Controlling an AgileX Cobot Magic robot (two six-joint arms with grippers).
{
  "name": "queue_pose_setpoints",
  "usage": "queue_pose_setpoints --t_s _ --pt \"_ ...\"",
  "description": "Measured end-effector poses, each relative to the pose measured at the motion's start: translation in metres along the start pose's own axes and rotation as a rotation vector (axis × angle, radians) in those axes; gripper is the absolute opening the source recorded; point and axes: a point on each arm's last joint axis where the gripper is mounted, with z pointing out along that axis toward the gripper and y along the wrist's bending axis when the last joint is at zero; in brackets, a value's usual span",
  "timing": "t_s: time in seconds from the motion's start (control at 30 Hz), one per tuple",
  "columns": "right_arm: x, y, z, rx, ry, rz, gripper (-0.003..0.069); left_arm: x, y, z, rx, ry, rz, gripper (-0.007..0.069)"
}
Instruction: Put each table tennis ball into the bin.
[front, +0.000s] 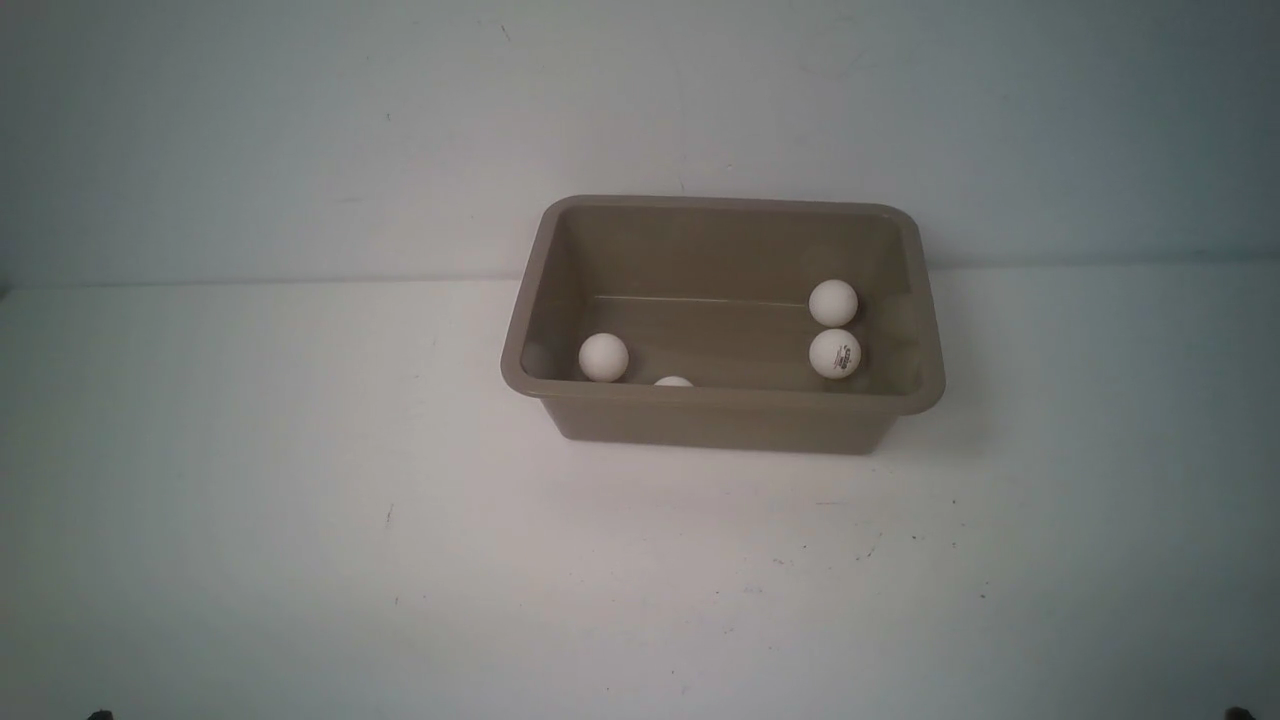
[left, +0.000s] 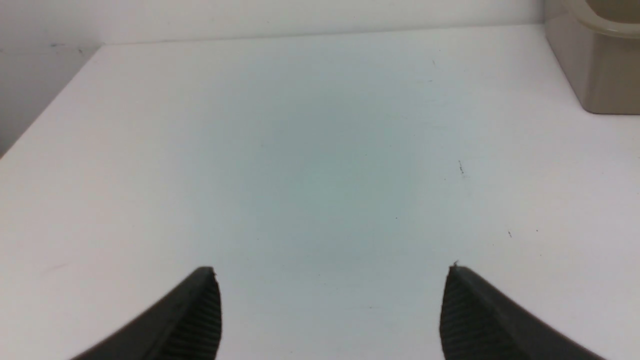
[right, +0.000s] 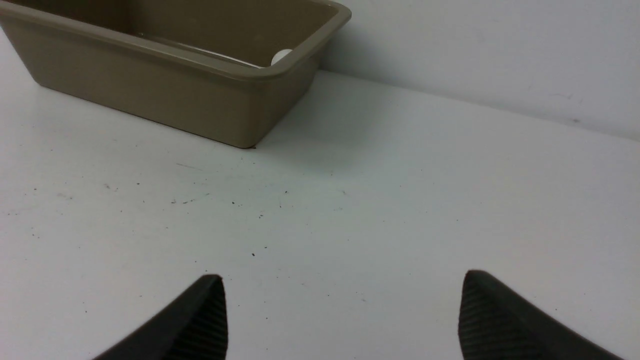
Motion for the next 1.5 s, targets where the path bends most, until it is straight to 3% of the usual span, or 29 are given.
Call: queue_pose_setpoints --t_s 0.37,0.73,1.5 --pt "0.000 0.000 0.000 0.008 -0.002 0.068 0.0564 0.000 0.000 0.000 0.000 0.000 0.000 0.0531" --pt "0.002 -0.012 -0.001 0.225 0.015 0.155 0.0564 0.000 0.000 0.000 0.000 0.000 0.000 0.0531" --pt "0.002 -0.013 -0.001 0.234 0.013 0.160 0.0564 0.000 0.000 0.000 0.000 0.000 0.000 0.0531"
